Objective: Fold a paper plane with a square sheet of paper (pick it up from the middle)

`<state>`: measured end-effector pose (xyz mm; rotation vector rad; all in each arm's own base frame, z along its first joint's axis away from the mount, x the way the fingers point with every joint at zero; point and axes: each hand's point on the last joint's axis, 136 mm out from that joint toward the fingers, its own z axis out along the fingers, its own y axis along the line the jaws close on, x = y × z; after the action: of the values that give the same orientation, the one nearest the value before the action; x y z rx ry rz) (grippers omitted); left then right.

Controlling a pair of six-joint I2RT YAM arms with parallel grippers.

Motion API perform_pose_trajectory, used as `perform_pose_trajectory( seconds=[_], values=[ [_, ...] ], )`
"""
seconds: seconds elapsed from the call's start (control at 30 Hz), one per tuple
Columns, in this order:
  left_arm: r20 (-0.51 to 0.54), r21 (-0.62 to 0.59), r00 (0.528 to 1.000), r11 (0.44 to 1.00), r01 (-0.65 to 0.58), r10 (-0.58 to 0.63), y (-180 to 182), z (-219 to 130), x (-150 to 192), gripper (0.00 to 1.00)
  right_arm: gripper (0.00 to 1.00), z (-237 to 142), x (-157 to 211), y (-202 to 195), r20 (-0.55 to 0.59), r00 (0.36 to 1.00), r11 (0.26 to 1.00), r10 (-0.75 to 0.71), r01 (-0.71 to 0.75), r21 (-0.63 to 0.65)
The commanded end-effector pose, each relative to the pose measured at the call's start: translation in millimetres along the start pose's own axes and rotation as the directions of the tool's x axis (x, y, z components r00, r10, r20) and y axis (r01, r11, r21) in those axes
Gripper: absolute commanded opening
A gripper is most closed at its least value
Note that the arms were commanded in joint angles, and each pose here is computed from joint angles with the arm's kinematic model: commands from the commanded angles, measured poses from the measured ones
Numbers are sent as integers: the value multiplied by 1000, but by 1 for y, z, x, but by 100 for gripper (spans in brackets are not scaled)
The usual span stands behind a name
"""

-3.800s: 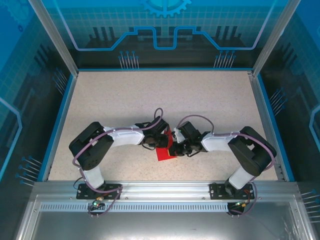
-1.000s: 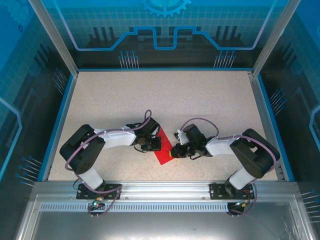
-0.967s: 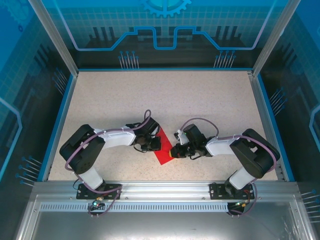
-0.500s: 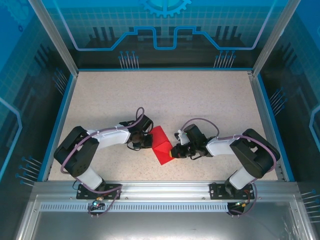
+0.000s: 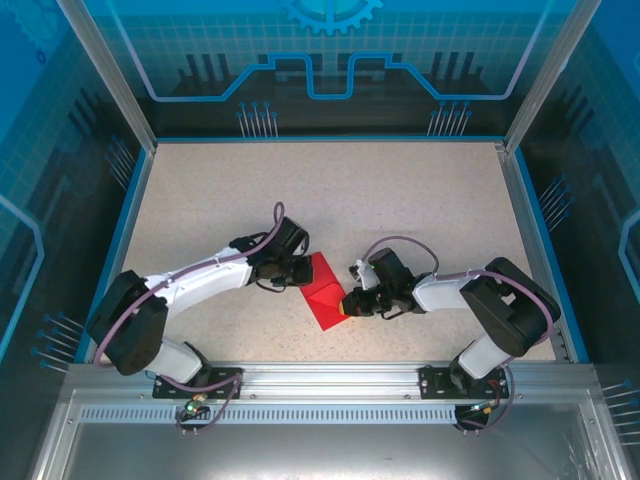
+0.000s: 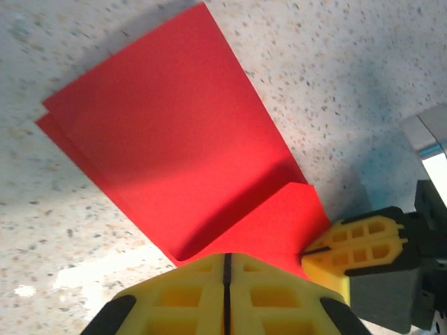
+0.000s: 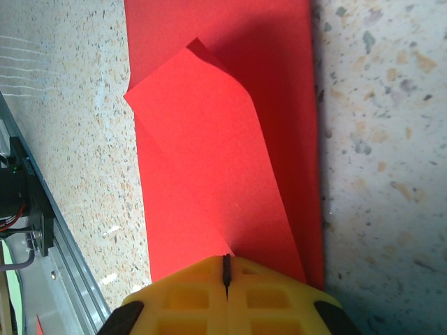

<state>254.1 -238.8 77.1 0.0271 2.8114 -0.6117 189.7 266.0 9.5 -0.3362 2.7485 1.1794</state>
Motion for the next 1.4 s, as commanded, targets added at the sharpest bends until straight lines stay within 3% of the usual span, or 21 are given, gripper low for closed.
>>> perform_pose_trajectory(
  seconds=[0.0,0.17,0.4,0.6,1.07,1.37],
  values=[
    [-71,49,997,999,-12,16,-17,18,12,9,0,-1,40,-36,-112,985,985,132,-117,130],
    [-118,70,991,996,-55,63,-30,44,22,9,0,-2,37,-32,-107,986,986,126,-113,122],
    [-173,-12,982,997,-75,72,-7,68,34,9,1,-3,32,-27,-96,988,988,122,-111,107],
    [-218,-82,974,993,-81,61,11,83,44,9,11,-7,31,-30,-85,989,986,125,-115,119],
    [-229,-144,971,984,-106,71,31,80,44,8,14,-25,30,-51,-24,979,974,204,-201,106],
    [-234,-163,969,980,-114,74,38,79,44,8,12,-41,41,-70,-13,962,946,274,-267,182]
  ],
)
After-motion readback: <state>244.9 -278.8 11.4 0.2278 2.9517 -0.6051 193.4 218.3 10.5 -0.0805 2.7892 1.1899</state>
